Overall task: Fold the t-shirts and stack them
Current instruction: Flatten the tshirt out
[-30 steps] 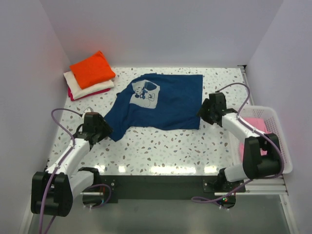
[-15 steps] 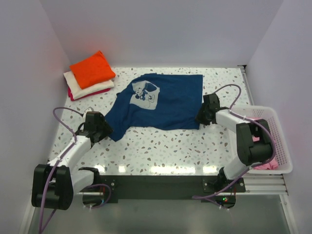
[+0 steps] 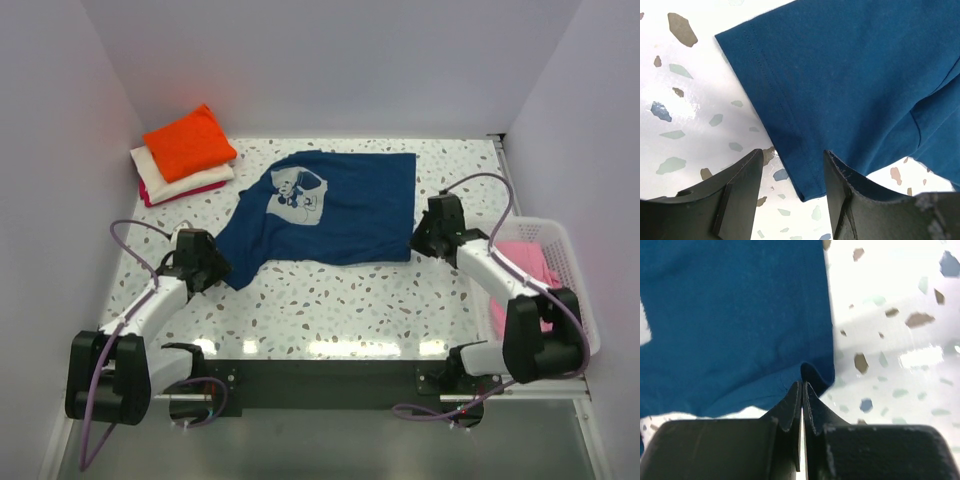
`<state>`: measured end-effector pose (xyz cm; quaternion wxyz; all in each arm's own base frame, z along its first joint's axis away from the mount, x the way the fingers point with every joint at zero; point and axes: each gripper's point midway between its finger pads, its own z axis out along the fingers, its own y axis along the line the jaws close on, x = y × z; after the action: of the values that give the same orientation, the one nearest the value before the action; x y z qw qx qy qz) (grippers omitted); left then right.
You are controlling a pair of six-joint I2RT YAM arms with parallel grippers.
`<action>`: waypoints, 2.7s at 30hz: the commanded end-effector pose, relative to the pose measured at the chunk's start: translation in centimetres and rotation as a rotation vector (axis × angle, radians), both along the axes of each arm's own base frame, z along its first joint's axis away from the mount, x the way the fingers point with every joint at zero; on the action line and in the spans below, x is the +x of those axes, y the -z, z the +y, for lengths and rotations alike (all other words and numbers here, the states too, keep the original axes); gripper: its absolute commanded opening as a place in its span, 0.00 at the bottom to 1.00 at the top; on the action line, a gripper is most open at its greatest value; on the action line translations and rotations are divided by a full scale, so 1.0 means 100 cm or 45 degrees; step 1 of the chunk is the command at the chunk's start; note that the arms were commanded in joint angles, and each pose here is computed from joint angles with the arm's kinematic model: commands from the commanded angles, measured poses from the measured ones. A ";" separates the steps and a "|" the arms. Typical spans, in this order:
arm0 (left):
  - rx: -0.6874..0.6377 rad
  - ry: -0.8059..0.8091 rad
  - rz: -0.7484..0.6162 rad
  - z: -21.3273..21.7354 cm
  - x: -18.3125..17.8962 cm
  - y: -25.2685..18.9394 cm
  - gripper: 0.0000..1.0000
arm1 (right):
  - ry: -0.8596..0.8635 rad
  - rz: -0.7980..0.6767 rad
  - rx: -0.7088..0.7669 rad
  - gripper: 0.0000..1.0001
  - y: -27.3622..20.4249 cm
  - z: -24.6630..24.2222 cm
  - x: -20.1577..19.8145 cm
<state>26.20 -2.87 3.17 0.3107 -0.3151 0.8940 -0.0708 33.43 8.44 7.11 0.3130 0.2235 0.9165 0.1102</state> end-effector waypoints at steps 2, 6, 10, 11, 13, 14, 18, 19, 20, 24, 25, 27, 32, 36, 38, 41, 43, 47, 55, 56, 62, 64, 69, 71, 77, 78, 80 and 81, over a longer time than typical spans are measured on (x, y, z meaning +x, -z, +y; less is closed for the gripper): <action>0.000 -0.047 -0.079 0.004 0.018 -0.012 0.55 | -0.018 0.022 -0.039 0.00 -0.006 -0.011 -0.039; -0.004 -0.055 -0.078 0.004 0.018 -0.013 0.55 | -0.032 0.103 -0.017 0.00 0.013 -0.013 -0.080; -0.005 -0.064 -0.065 0.004 0.018 -0.011 0.55 | -0.041 0.166 0.028 0.07 0.025 -0.012 -0.108; -0.005 -0.066 -0.059 0.004 0.018 -0.011 0.55 | -0.038 0.159 0.044 0.11 0.024 -0.011 -0.112; -0.004 -0.064 -0.053 0.004 0.018 -0.011 0.56 | -0.047 0.175 0.083 0.27 0.027 -0.007 -0.121; -0.009 -0.065 -0.051 0.004 0.018 -0.011 0.56 | -0.040 0.156 0.095 0.32 0.024 -0.006 -0.120; -0.023 -0.063 -0.039 0.001 0.019 -0.008 0.56 | -0.012 0.131 0.080 0.40 0.016 -0.009 -0.112; -0.024 -0.064 -0.034 0.001 0.018 -0.007 0.56 | -0.014 0.118 0.081 0.41 0.014 -0.008 -0.109; -0.024 -0.068 -0.026 0.002 0.017 -0.006 0.56 | -0.009 0.116 0.085 0.43 0.014 -0.008 -0.107; -0.027 -0.079 -0.029 0.002 0.019 -0.004 0.56 | 0.003 0.106 0.097 0.45 0.016 -0.004 -0.091; -0.027 -0.079 -0.027 0.002 0.020 -0.003 0.57 | 0.005 0.114 0.096 0.46 0.020 -0.003 -0.087; -0.020 -0.085 -0.017 0.003 0.021 -0.001 0.59 | 0.003 0.115 0.109 0.47 0.023 0.000 -0.082; 0.005 -0.107 0.007 0.007 0.022 0.006 0.62 | 0.014 0.128 0.142 0.49 0.033 0.005 -0.073; 0.024 -0.134 0.028 0.011 0.021 0.010 0.64 | 0.008 0.154 0.148 0.49 0.043 0.008 -0.075; 0.050 -0.161 0.035 0.016 0.019 0.009 0.65 | 0.007 0.169 0.144 0.47 0.047 0.007 -0.077; 0.103 -0.197 0.019 0.025 0.021 -0.004 0.66 | 0.002 0.171 0.143 0.46 0.049 0.007 -0.077; 0.135 -0.217 -0.023 0.031 0.027 -0.019 0.66 | -0.002 0.165 0.137 0.40 0.049 0.007 -0.076; 0.300 -0.278 -0.027 0.056 0.028 -0.037 0.66 | -0.011 0.177 0.134 0.32 0.054 0.007 -0.076; 0.407 -0.319 0.048 0.071 0.046 -0.041 0.69 | -0.040 0.167 0.129 0.19 0.055 0.009 -0.073; 0.414 -0.302 0.050 0.072 0.050 -0.040 0.69 | -0.045 0.162 0.123 0.16 0.054 0.009 -0.071; 0.428 -0.247 0.183 0.069 0.061 -0.017 0.67 | -0.084 0.159 0.120 0.08 0.053 0.011 -0.070; 0.434 -0.234 0.215 0.069 0.060 -0.007 0.68 | -0.099 0.160 0.121 0.06 0.053 0.012 -0.069; 0.375 -0.195 0.298 0.059 0.057 0.019 0.67 | -0.114 0.153 0.116 0.05 0.049 0.013 -0.067; 0.357 -0.194 0.304 0.056 0.056 0.025 0.67 | -0.114 0.147 0.119 0.05 0.048 0.013 -0.065; 0.338 -0.198 0.306 0.054 0.060 0.033 0.51 | -0.112 0.128 0.122 0.02 0.040 0.014 -0.060; 0.336 -0.193 0.314 0.053 0.059 0.035 0.46 | -0.110 0.131 0.118 0.02 0.040 0.013 -0.060; 0.321 -0.179 0.309 0.050 0.061 0.036 0.25 | -0.102 0.121 0.118 0.00 0.037 0.013 -0.058; 0.317 -0.178 0.305 0.050 0.060 0.036 0.20 | -0.101 0.124 0.114 0.00 0.037 0.012 -0.058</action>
<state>33.37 2.30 1.30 0.2736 -0.3430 0.8929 0.1007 26.45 9.52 2.05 0.2365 0.2114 0.9365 0.1493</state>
